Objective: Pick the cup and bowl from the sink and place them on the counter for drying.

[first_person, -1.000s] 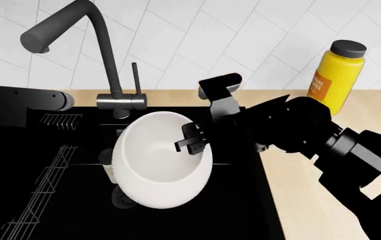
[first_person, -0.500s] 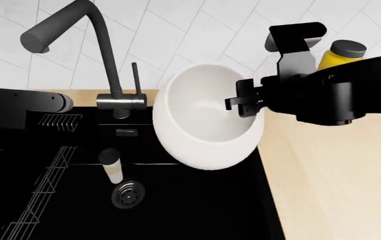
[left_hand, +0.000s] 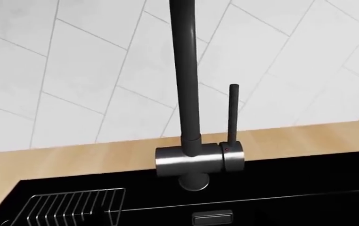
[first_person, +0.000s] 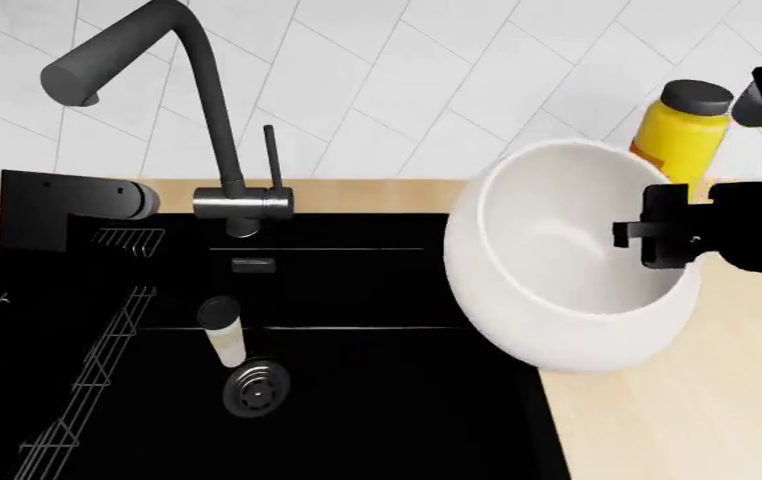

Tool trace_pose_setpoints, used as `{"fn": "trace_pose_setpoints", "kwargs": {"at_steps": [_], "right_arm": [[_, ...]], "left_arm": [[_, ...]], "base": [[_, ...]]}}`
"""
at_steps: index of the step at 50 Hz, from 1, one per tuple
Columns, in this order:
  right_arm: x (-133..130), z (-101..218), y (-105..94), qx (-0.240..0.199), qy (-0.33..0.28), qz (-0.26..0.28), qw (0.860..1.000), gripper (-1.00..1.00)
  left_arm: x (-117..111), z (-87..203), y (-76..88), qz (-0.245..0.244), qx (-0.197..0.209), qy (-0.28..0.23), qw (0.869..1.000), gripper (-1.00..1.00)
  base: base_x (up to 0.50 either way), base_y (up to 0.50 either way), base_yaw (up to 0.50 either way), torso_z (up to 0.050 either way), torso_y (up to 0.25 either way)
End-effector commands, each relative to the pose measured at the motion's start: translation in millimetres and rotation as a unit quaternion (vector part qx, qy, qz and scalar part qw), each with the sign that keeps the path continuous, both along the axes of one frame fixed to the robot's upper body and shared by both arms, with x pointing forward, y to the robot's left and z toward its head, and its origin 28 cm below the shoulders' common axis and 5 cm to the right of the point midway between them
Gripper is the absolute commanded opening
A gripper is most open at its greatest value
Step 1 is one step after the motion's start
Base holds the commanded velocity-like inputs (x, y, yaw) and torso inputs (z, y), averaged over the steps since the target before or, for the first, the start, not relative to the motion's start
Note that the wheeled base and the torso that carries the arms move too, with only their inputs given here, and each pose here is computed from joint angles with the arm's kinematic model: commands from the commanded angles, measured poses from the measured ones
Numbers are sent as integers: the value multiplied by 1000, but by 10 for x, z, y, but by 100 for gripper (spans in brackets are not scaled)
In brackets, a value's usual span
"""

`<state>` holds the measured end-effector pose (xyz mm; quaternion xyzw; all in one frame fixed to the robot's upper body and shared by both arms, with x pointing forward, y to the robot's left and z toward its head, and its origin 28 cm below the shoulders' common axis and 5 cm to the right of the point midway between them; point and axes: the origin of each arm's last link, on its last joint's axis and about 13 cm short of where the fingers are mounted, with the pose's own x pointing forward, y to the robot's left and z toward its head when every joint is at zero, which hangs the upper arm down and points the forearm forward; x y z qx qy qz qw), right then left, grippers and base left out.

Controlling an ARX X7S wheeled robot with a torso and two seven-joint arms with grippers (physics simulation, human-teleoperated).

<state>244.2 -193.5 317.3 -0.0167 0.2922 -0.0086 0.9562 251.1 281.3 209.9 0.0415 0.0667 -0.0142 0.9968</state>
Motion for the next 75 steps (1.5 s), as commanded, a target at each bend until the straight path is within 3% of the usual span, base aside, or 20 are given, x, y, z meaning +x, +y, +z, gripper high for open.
{"fn": "trace_pose_setpoints", "kwargs": {"at_steps": [1, 9, 12, 15, 16, 18, 25, 37, 40, 54, 57, 69, 70, 75], "right_arm": [[-267, 34, -291, -14, 20, -39, 999, -100], [-337, -30, -618, -15, 20, -131, 991, -100], [-347, -58, -721, -16, 1, -161, 987, -100], [-392, -135, -796, -15, -3, -197, 980, -100], [-403, -156, -830, -35, 1, -211, 977, -100], [-446, -143, -887, -25, -12, -236, 971, -100], [-495, -127, -1032, -53, -26, -282, 958, -100], [-400, -264, -1177, -47, -40, -360, 931, -100], [-391, -241, -1254, -65, -38, -386, 919, -100], [-431, -318, -1467, -87, -21, -441, 893, -100], [-452, -329, -1506, -84, -20, -451, 888, -100], [-415, -480, -1482, -69, -4, -435, 898, -100], [-416, -465, -1485, -66, -8, -437, 897, 100], [-425, -415, -1495, -66, -18, -438, 896, 100]], "left_arm": [[-10, 33, 34, -2, -1, -3, 1000, 100], [26, -38, -45, -3, -1, 4, 1000, 100], [5, -15, -3, -2, 0, 2, 1000, 100], [-2, -38, -15, -6, 3, 7, 1000, 100], [-3, -45, -6, -6, 4, 9, 1000, 100], [10, -39, -7, -6, 3, 8, 1000, 100], [-3, -60, -1, -7, 3, 9, 1000, 100], [-52, -80, 71, -1, 2, 10, 1000, 100], [-44, -80, 78, 1, 4, 12, 1000, 100], [11, -71, -14, 3, 7, 14, 1000, 100], [-50, -54, 83, 4, 7, 13, 1000, 100], [-45, -59, 52, 4, 8, 15, 1000, 100], [-40, -64, 47, 3, 8, 15, 1000, 100], [-21, -45, 28, 1, 9, 15, 1000, 100]], "base": [[0, 0, 0, 0, 0], [0, 0, 0, 0, 0], [0, 0, 0, 0, 0], [0, 0, 0, 0, 0], [0, 0, 0, 0, 0], [0, 0, 0, 0, 0], [0, 0, 0, 0, 0], [0, 0, 0, 0, 0], [0, 0, 0, 0, 0], [0, 0, 0, 0, 0], [0, 0, 0, 0, 0], [0, 0, 0, 0, 0], [0, 0, 0, 0, 0], [0, 0, 0, 0, 0]]}}
